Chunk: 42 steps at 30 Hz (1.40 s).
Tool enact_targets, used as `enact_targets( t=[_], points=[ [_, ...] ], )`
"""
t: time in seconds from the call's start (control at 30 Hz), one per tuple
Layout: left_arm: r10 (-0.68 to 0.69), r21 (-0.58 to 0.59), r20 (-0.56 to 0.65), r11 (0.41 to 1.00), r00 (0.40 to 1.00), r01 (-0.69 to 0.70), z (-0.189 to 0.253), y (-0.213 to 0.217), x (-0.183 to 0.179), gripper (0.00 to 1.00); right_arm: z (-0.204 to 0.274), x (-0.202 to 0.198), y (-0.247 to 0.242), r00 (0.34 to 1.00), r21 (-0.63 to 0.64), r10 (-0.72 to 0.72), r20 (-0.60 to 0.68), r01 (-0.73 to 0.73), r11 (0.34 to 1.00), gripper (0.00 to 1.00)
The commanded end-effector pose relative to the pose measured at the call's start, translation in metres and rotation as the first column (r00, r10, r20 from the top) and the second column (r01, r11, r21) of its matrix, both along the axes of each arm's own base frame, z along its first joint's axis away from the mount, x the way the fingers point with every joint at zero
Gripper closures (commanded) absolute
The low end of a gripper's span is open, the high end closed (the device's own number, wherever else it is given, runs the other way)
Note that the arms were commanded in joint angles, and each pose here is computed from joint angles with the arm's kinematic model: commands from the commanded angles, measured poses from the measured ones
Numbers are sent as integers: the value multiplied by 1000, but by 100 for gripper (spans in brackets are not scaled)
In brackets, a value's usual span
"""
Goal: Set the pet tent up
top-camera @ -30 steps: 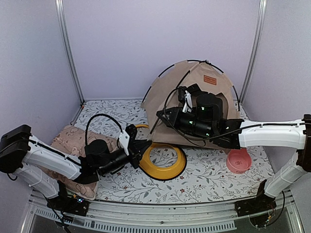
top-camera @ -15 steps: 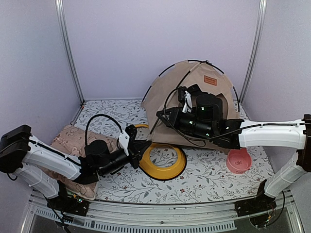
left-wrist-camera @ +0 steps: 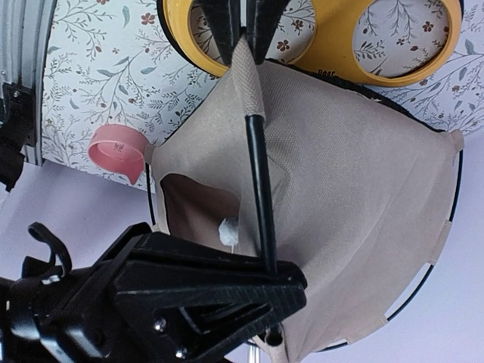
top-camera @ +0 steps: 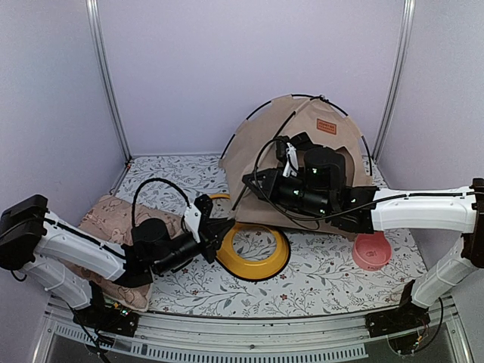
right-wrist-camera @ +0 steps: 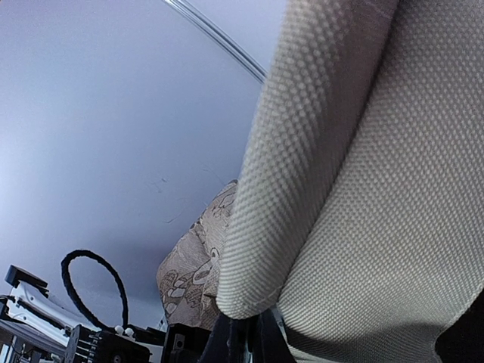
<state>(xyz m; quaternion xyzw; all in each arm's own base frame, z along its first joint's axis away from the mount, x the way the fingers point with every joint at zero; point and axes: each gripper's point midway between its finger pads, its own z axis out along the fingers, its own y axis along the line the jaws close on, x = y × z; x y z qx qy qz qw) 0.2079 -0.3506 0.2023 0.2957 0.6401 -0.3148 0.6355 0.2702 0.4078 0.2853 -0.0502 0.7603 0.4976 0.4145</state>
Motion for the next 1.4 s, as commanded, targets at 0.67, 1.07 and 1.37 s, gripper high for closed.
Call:
enact_targets(
  t=[0.67,1.07,1.37],
  points=[
    [-78,-76,51,994,996,82,32,-4,-18,100,-36,18,-19,991,-149,-135,2,134,980,100],
    [-98,-49,28,994,995,99,23,-4,-21,100,-37,20,-22,989,-167,-147,12,147,975,100],
    [-42,-40,8,998,999,43,16,2,-13,100,-36,20,-32,984,-173,-175,18,176,969,100]
  ],
)
